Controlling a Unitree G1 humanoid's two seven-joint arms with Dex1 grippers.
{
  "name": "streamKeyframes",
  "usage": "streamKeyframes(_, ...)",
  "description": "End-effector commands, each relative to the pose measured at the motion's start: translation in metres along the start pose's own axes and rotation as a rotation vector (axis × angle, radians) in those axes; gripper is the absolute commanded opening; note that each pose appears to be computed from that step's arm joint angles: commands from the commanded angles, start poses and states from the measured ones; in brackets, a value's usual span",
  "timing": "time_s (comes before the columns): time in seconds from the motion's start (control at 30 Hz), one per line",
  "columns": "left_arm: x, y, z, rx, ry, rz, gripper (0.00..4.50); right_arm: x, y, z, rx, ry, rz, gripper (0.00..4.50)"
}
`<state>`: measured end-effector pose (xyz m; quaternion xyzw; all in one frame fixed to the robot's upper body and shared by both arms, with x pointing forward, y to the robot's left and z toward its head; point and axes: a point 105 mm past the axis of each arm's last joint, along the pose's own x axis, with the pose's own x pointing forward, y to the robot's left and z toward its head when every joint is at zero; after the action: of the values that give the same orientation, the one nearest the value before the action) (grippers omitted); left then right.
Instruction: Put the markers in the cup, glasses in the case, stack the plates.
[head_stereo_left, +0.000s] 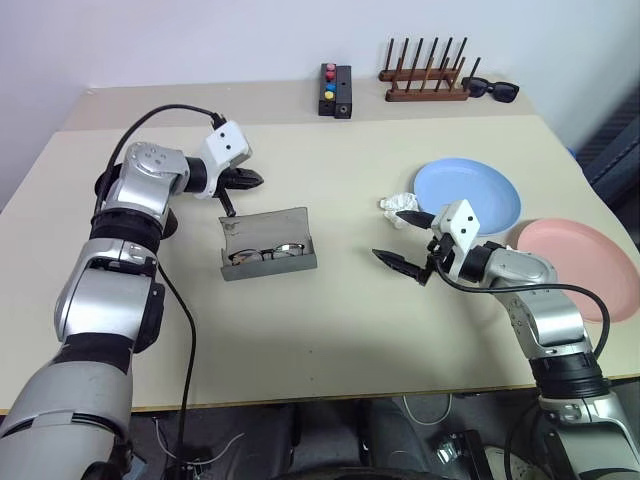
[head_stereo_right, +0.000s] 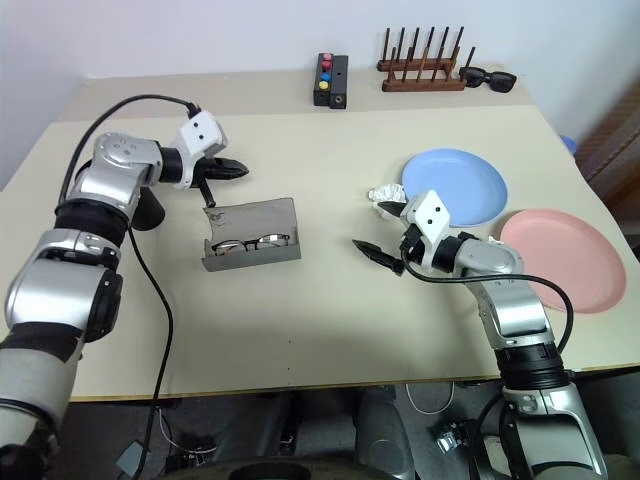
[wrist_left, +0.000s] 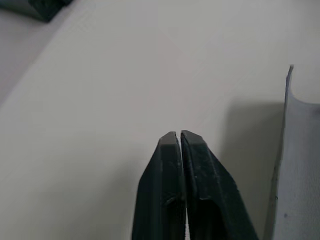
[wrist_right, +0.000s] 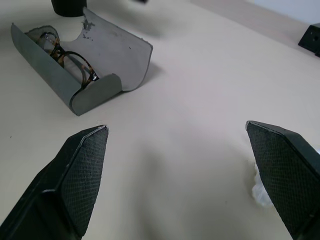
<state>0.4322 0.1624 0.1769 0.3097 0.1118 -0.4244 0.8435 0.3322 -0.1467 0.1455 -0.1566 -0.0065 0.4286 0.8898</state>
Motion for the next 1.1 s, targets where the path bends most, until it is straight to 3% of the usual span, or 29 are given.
streamKeyframes(0.03,0.0,-0.01,-0.007,0.025,0.022,-0.038,0.05,0.0,-0.004,0.012,-0.039,-0.031,-0.003,4.5)
streamKeyframes(0.23,0.0,-0.024,-0.021,0.032,0.073,-0.113,0.05,0.0,-0.003,0.012,-0.04,-0.032,-0.001,4.5)
streamKeyframes(1.1,-0.054,-0.073,-0.013,0.008,0.078,-0.392,0.05,-0.002,0.002,0.009,-0.023,-0.032,0.022,4.5)
